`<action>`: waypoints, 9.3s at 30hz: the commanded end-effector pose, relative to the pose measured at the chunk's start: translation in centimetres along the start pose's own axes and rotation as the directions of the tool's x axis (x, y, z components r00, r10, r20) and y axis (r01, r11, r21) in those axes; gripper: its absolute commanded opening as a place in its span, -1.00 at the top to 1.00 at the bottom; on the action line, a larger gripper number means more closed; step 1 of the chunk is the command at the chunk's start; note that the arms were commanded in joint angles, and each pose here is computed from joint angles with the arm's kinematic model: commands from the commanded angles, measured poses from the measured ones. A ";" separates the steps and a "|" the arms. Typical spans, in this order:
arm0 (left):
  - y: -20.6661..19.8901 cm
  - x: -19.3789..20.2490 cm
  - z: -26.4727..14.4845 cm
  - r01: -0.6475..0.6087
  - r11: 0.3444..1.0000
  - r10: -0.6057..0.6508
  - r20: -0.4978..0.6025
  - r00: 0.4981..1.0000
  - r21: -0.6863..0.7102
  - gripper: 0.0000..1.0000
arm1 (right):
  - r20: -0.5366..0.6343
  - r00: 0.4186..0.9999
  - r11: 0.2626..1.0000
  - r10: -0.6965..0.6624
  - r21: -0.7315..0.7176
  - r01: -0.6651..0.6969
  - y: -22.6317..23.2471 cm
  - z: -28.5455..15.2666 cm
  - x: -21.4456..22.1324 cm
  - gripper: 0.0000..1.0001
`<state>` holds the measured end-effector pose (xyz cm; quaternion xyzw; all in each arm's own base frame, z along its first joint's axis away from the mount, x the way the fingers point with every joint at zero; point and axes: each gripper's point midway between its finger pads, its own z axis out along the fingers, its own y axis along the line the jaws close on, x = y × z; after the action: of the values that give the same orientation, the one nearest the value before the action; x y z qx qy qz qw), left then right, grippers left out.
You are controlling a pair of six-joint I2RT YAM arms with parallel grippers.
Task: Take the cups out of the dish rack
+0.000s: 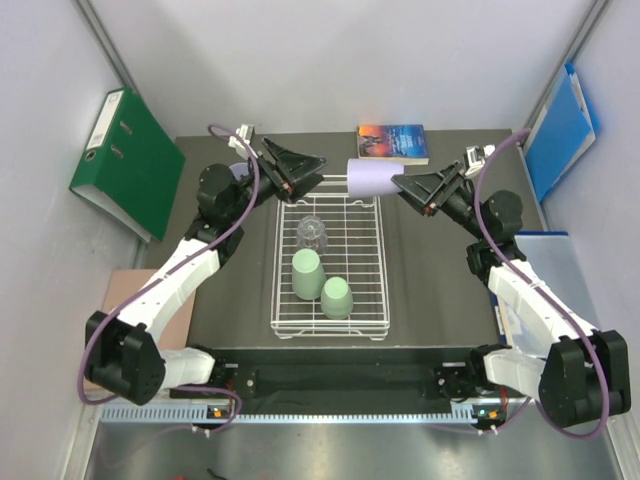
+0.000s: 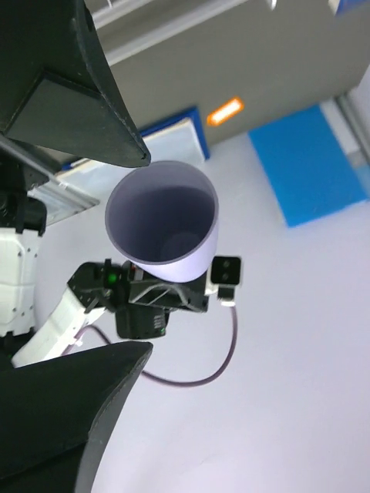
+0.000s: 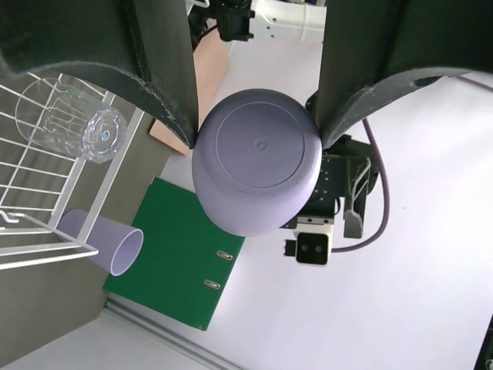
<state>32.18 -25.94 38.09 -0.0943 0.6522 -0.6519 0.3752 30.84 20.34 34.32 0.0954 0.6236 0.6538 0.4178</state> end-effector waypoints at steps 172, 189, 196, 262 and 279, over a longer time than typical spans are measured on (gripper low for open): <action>8.2 1.0 -22.5 -0.045 0.289 0.464 0.099 0.880 -0.956 -0.98 | -0.691 0.487 0.490 -0.534 0.216 0.845 -5.8 6.0 24.0 -0.99; 8.2 0.8 -23.0 -0.049 0.285 0.476 0.097 0.874 -0.957 -0.98 | -0.694 0.480 0.476 -0.536 0.221 0.851 -5.9 6.8 24.1 1.00; 7.2 -0.2 -21.9 -0.066 0.306 0.512 0.106 0.852 -0.950 -0.98 | -0.593 0.503 0.461 -0.629 0.236 0.855 0.8 7.2 19.1 1.00; -7.5 6.5 0.0 -0.044 0.958 0.088 -0.142 0.986 0.283 1.00 | -0.116 0.983 0.986 -0.142 -0.100 0.130 4.3 1.3 3.5 0.65; 6.1 -8.3 -8.7 -0.411 0.185 0.559 -0.249 0.791 -0.893 1.00 | -0.216 0.820 0.206 -0.530 0.906 0.371 -7.0 -10.7 -7.7 -0.99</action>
<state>34.00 -22.89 43.66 -0.0828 0.7679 -0.3493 0.5305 34.22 11.49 33.75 0.1739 0.7957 0.2105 0.5406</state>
